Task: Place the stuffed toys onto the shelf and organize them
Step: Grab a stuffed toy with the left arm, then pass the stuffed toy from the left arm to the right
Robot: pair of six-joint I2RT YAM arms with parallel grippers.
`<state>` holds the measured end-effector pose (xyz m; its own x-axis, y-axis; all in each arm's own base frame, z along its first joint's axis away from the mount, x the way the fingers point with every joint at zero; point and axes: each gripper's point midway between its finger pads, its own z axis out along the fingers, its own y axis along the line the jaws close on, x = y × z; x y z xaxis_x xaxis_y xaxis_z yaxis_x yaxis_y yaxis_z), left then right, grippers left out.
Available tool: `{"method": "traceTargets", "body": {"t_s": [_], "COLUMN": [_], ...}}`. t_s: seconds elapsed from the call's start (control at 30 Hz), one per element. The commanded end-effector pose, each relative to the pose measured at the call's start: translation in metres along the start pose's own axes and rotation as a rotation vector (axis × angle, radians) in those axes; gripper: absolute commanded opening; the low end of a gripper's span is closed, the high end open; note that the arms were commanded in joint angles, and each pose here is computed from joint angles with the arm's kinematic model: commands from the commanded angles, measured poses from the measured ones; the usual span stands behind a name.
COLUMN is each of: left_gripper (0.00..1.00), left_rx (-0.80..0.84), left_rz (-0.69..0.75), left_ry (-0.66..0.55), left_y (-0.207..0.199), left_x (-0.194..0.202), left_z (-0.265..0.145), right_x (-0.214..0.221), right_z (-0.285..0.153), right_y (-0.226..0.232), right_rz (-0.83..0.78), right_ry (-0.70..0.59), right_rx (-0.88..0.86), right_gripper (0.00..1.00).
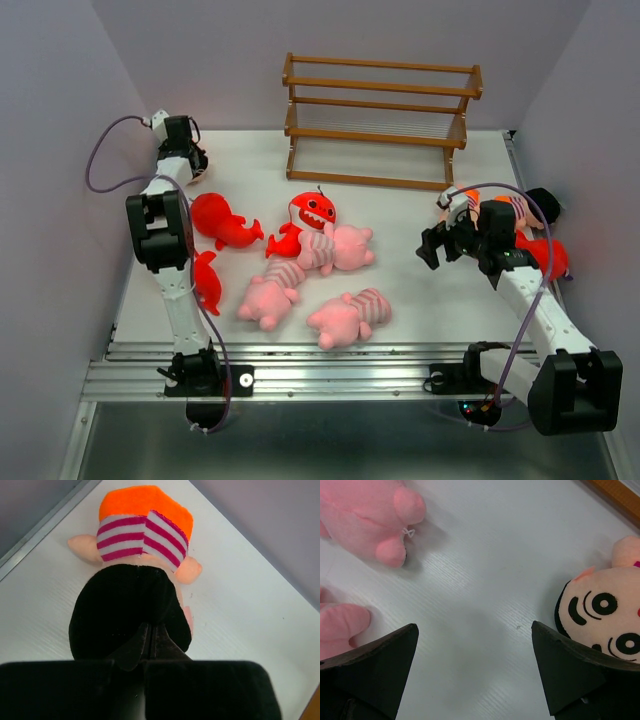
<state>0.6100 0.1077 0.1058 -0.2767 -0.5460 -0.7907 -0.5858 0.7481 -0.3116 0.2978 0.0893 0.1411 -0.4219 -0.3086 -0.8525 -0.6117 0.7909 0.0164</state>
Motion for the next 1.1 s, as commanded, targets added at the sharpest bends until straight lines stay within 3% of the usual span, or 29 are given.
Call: {"method": "traceTargets", "body": {"t_s": [0.0, 0.1, 0.33, 0.43, 0.47, 0.5, 0.63, 0.73, 0.87, 1.07], "left_gripper": [0.00, 0.00, 0.00, 0.00, 0.00, 0.00, 0.00, 0.00, 0.00, 0.00], "left_rx": [0.225, 0.391, 0.649, 0.733, 0.761, 0.774, 0.890, 0.945, 1.047, 1.226], "left_rz": [0.045, 0.044, 0.069, 0.057, 0.053, 0.056, 0.071, 0.092, 0.141, 0.201], "left_ry": [-0.020, -0.081, -0.113, -0.063, -0.052, -0.002, 0.096, 0.213, 0.303, 0.479], "left_y": [-0.045, -0.072, -0.090, -0.084, -0.081, -0.078, -0.069, -0.051, -0.044, -0.058], "left_x": [-0.041, -0.066, -0.060, -0.041, -0.036, -0.020, 0.014, 0.061, 0.093, 0.146], "left_z": [-0.060, -0.099, -0.193, -0.230, -0.247, -0.247, -0.311, -0.343, -0.390, -0.466], "right_x": [-0.020, -0.017, -0.018, -0.014, -0.015, -0.009, -0.003, -0.011, -0.032, -0.078], "right_z": [-0.003, -0.003, -0.003, -0.007, -0.011, -0.013, -0.032, -0.042, -0.058, -0.085], "right_y": [-0.009, -0.011, -0.003, 0.024, 0.042, 0.043, 0.093, 0.107, 0.114, 0.120], "right_rz": [-0.056, -0.057, -0.086, -0.150, -0.237, -0.281, -0.411, -0.448, -0.526, -0.641], "right_ry": [-0.033, -0.027, -0.046, -0.063, -0.102, -0.089, -0.194, -0.268, -0.320, -0.351], "right_rx": [0.040, 0.048, 0.010, -0.136, -0.241, -0.250, -0.500, -0.553, -0.590, -0.656], "right_gripper": [1.00, 1.00, 1.00, 1.00, 1.00, 1.00, 1.00, 1.00, 1.00, 1.00]}}
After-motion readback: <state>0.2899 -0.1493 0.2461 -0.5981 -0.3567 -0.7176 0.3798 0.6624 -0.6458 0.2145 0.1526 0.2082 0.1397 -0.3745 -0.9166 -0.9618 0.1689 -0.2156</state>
